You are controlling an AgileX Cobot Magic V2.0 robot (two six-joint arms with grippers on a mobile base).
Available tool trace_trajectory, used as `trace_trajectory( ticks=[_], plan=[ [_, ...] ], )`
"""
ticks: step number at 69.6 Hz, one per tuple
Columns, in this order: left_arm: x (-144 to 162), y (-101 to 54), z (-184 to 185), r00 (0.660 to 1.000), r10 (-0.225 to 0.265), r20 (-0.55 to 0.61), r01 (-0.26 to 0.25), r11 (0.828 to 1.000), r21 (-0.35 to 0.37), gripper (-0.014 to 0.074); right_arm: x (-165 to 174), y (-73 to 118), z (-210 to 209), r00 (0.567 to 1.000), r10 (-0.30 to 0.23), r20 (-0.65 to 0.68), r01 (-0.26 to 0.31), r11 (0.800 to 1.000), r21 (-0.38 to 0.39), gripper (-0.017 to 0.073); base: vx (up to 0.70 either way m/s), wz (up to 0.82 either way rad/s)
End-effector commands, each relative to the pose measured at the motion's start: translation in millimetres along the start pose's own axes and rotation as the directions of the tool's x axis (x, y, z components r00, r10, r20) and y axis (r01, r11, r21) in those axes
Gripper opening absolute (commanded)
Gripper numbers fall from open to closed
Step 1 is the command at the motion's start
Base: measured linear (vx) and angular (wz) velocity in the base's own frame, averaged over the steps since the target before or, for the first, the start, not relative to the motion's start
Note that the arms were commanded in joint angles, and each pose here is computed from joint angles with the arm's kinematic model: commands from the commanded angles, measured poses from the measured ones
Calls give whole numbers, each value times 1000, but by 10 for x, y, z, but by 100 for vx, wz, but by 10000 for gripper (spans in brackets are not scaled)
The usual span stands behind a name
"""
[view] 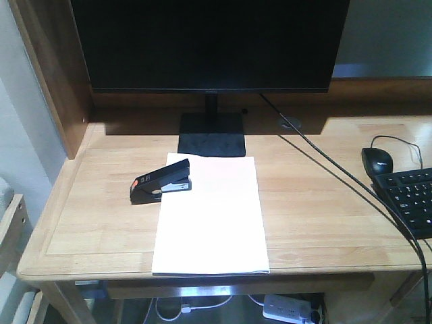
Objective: Grab stapler and paper to desk for stapling
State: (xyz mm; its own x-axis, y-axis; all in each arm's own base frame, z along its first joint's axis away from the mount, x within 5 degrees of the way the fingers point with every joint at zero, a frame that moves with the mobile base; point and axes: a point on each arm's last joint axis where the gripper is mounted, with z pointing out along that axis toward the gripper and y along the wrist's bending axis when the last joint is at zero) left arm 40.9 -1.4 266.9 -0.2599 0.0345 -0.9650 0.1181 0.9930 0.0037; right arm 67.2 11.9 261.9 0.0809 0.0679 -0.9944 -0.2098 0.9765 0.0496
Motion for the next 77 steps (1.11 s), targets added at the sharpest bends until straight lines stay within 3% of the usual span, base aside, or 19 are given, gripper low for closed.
trace_trajectory(
  ticks=[1,11,21,32,53,70,77],
  plan=[
    [-88,-18,-8,995,-48,85,48,999,10,-6,-98,-15,10,997,-75,27,74,997,23,-10,0,0],
    [22,6,68,988,25,150,-14,997,-70,-6,-98,-14,10,997,-74,27,74,997,22,-10,0,0],
    [282,34,185,965,103,239,-66,985,-160,-6,-98,-14,10,997,-74,27,74,997,22,-10,0,0],
    [529,71,277,927,153,343,-72,969,-238,-6,-98,-14,10,997,-74,27,74,997,22,-10,0,0],
    [525,51,280,915,145,378,-71,977,-202,-6,-98,-14,10,997,-74,27,74,997,22,-10,0,0],
    [524,24,284,916,14,401,31,994,-106,-6,-98,-14,10,997,-74,27,74,997,22,-10,0,0],
    [524,24,284,916,2,402,42,994,-101,-6,-98,-14,10,997,-74,27,74,997,22,-10,0,0]
  ],
)
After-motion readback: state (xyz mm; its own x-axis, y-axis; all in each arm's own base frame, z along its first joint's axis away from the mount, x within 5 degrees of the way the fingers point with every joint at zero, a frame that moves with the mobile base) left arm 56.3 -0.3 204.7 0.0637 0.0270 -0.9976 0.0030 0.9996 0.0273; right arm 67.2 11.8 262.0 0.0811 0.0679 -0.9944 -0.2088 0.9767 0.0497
